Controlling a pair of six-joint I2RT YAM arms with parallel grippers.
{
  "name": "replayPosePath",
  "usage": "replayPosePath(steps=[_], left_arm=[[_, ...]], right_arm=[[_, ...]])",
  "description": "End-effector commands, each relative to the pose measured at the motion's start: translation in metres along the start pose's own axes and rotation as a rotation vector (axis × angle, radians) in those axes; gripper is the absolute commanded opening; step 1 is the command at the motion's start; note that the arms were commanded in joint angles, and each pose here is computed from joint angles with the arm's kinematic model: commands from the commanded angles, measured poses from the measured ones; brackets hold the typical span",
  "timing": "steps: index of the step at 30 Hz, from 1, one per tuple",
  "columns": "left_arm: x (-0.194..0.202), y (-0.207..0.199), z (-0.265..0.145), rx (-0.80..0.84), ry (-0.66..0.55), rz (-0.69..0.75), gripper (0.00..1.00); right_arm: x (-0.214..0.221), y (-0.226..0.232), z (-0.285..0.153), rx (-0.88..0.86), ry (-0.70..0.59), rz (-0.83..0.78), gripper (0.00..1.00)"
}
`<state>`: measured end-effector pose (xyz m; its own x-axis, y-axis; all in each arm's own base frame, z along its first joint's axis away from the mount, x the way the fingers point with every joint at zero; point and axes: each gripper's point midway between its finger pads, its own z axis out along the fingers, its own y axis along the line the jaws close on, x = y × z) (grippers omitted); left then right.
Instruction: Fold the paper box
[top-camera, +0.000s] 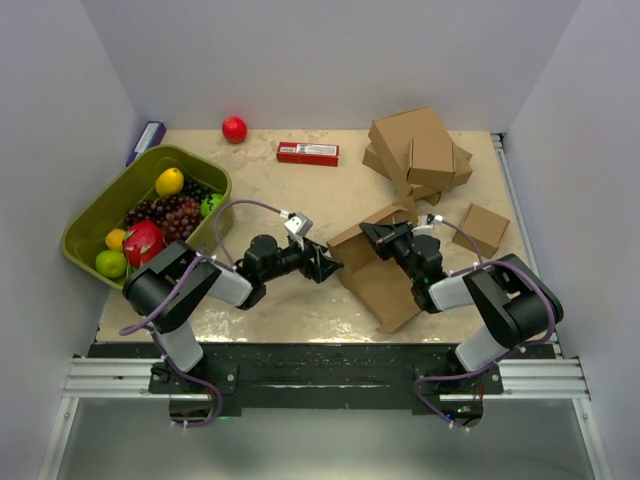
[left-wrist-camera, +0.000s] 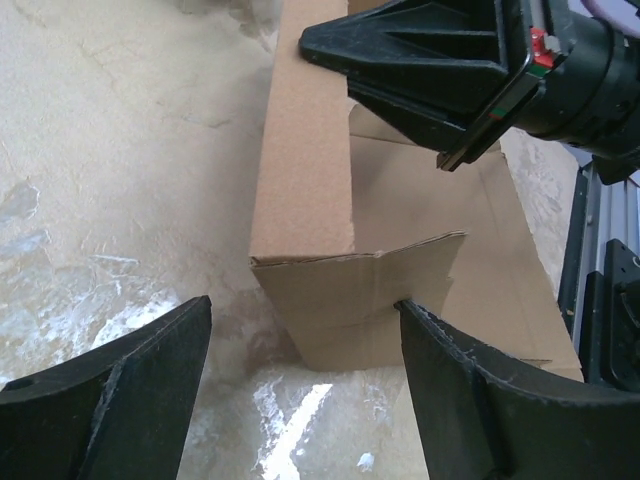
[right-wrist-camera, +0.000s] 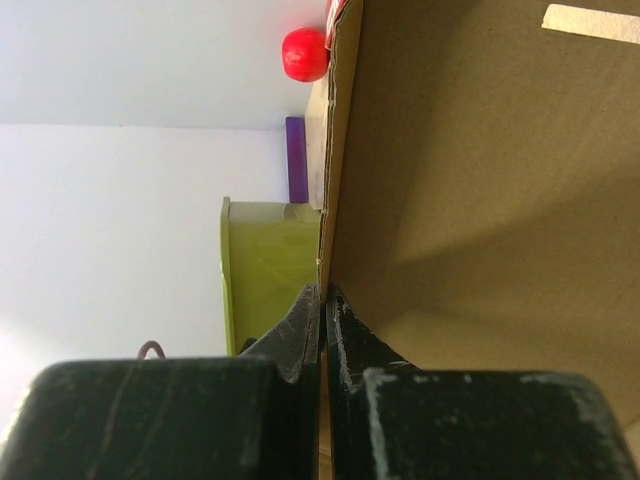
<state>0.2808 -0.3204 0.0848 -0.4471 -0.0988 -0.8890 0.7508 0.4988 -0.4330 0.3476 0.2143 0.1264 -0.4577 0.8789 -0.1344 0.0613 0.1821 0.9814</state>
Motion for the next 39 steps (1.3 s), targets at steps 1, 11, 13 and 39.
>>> replayPosePath(steps=[1, 11, 13, 39], left_arm=[[-0.037, -0.014, 0.004, 0.046, -0.140, 0.042, 0.81], [-0.028, 0.004, 0.013, -0.083, -0.095, 0.000, 0.82], [-0.029, 0.007, 0.016, -0.110, -0.097, -0.004, 0.81], [-0.008, 0.024, 0.031, -0.363, 0.018, 0.003, 0.50]], right_arm=[[0.019, -0.028, -0.007, 0.083, 0.077, -0.029, 0.00], [0.020, -0.028, -0.007, 0.085, 0.078, -0.027, 0.00], [0.020, -0.027, -0.007, 0.082, 0.078, -0.025, 0.00], [0.019, -0.022, -0.008, 0.062, 0.073, -0.026, 0.00]])
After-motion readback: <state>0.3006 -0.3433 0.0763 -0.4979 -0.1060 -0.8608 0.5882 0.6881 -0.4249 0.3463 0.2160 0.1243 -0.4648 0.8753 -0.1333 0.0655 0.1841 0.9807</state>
